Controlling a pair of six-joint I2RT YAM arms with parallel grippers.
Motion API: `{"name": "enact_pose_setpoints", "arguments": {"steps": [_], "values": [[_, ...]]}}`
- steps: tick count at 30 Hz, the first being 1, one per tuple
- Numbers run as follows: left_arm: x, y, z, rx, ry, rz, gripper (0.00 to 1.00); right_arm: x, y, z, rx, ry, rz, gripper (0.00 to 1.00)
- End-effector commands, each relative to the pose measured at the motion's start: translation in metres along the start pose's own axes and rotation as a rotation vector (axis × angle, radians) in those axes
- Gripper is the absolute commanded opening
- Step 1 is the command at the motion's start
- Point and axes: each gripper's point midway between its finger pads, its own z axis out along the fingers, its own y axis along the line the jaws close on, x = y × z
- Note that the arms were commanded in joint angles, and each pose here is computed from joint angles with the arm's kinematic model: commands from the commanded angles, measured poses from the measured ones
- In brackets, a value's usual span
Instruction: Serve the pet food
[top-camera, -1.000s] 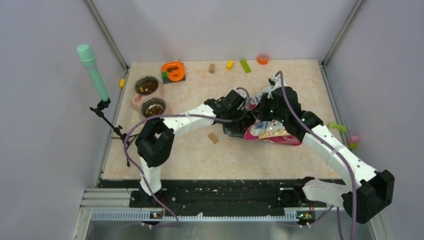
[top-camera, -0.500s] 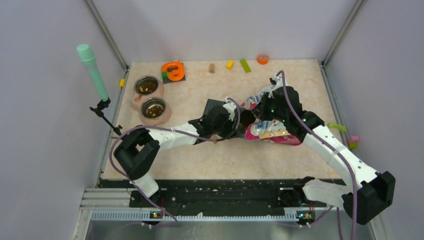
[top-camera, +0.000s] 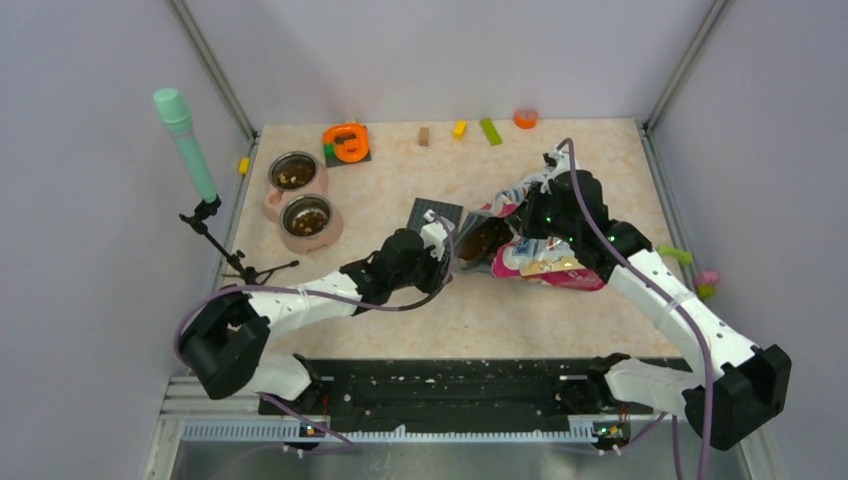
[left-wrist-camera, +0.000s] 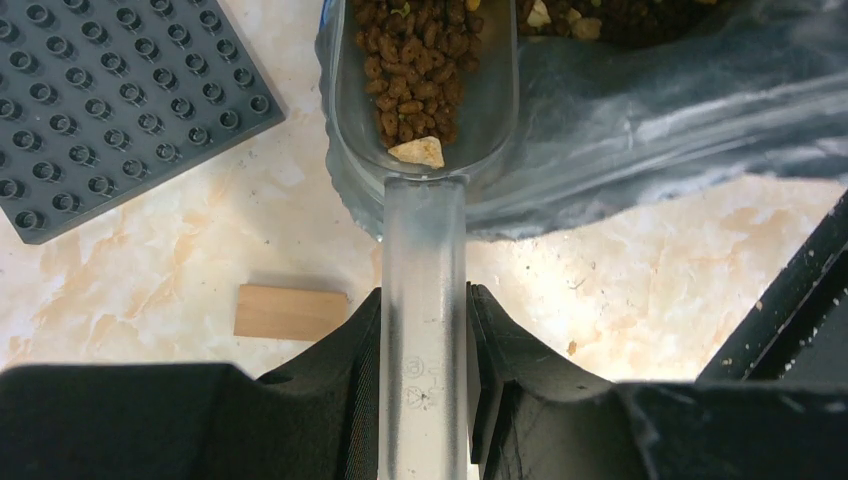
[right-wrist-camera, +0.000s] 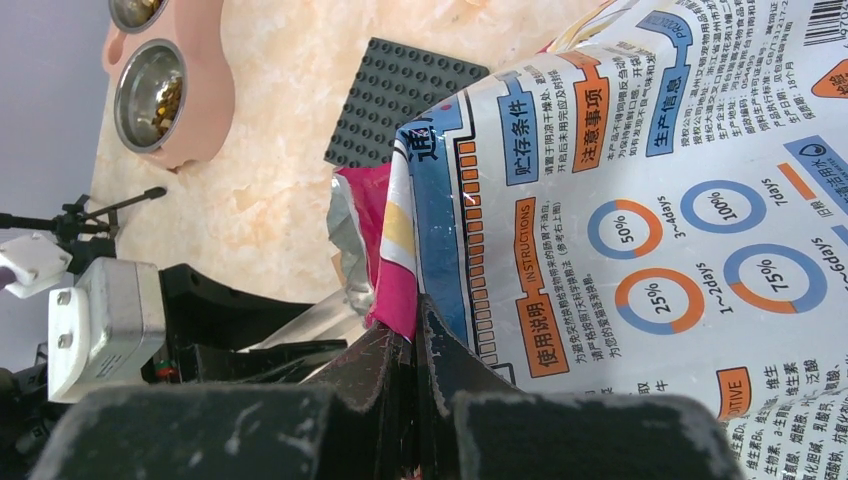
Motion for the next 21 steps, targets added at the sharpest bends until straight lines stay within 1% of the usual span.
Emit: {"name": "enact_pose_setpoints", "arguments": {"steps": [1,6,11,14,18,21], "values": [[-0.024,-0.007,-0.014,0.051,-0.103,0.067,0.00,-0.037,0.012,-0.011,-0.029,-0.104,-0.012,0.00],[-0.025,-0.013,-0.028,0.091,-0.128,0.121,0.00,-0.040,0.012,-0.011,-0.027,-0.108,-0.018,0.00],[-0.029,-0.012,-0.042,0.083,-0.175,0.164,0.00,-0.042,0.013,-0.010,-0.026,-0.105,-0.030,0.00],[-0.032,-0.008,-0.051,0.057,-0.205,0.164,0.00,-0.042,0.013,-0.008,-0.025,-0.101,-0.039,0.00],[-0.042,-0.006,-0.042,0.046,-0.263,0.166,0.00,-0.044,0.016,-0.005,-0.034,-0.098,-0.042,0.00],[-0.052,-0.009,-0.034,0.050,-0.263,0.160,0.00,-0.048,0.020,-0.004,-0.046,-0.100,-0.040,0.00]]}}
